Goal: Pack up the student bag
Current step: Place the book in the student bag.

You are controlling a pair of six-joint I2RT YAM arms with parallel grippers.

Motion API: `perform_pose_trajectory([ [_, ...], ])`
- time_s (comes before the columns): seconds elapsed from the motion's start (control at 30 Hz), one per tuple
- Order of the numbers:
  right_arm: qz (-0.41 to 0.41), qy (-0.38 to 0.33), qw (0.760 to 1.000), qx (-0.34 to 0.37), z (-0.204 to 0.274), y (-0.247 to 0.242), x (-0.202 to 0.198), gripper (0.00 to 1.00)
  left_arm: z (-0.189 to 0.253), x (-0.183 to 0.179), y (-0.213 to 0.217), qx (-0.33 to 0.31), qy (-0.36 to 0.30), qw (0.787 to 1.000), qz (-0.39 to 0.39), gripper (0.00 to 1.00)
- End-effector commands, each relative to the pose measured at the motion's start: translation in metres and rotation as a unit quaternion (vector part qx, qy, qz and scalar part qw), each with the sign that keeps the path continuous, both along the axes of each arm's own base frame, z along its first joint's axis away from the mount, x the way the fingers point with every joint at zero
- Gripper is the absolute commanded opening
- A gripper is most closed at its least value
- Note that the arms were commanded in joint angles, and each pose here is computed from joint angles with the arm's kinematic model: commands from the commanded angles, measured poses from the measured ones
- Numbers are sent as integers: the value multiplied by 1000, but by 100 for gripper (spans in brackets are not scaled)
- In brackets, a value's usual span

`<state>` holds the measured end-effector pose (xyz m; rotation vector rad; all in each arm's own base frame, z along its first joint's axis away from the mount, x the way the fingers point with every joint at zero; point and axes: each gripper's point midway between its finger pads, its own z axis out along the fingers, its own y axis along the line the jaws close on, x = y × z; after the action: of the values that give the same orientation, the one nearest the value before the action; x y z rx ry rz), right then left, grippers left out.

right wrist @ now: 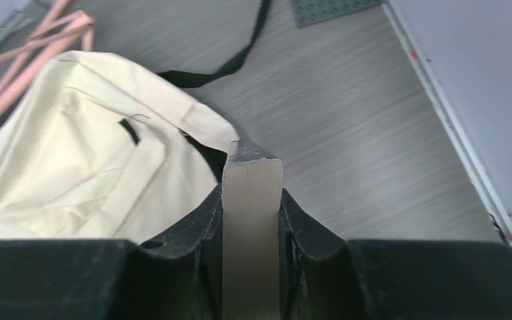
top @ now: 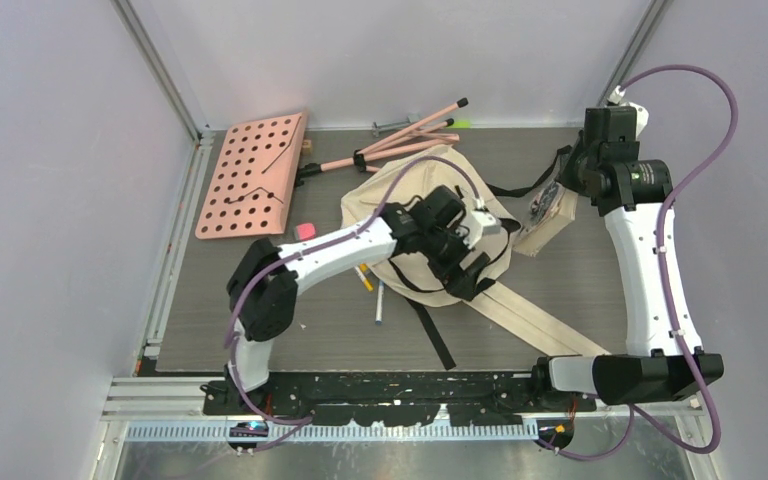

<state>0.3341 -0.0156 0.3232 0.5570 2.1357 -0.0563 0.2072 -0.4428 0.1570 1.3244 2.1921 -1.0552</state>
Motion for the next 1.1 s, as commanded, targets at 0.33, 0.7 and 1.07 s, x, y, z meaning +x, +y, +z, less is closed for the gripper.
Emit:
perform_pose_trajectory([
  [0.33,-45,-73,996,-25,30,-21,-30,1,-37,37,7,152,-175,971,53,85],
  [0.7,-46,-82,995,-15,29,-18,-30,1,-49,38,-2,159,-169,972,36,88],
  [1.07,-28,-67,997,0,18,-10,-35,1,-20,60,5,159,-203,962,91,37],
])
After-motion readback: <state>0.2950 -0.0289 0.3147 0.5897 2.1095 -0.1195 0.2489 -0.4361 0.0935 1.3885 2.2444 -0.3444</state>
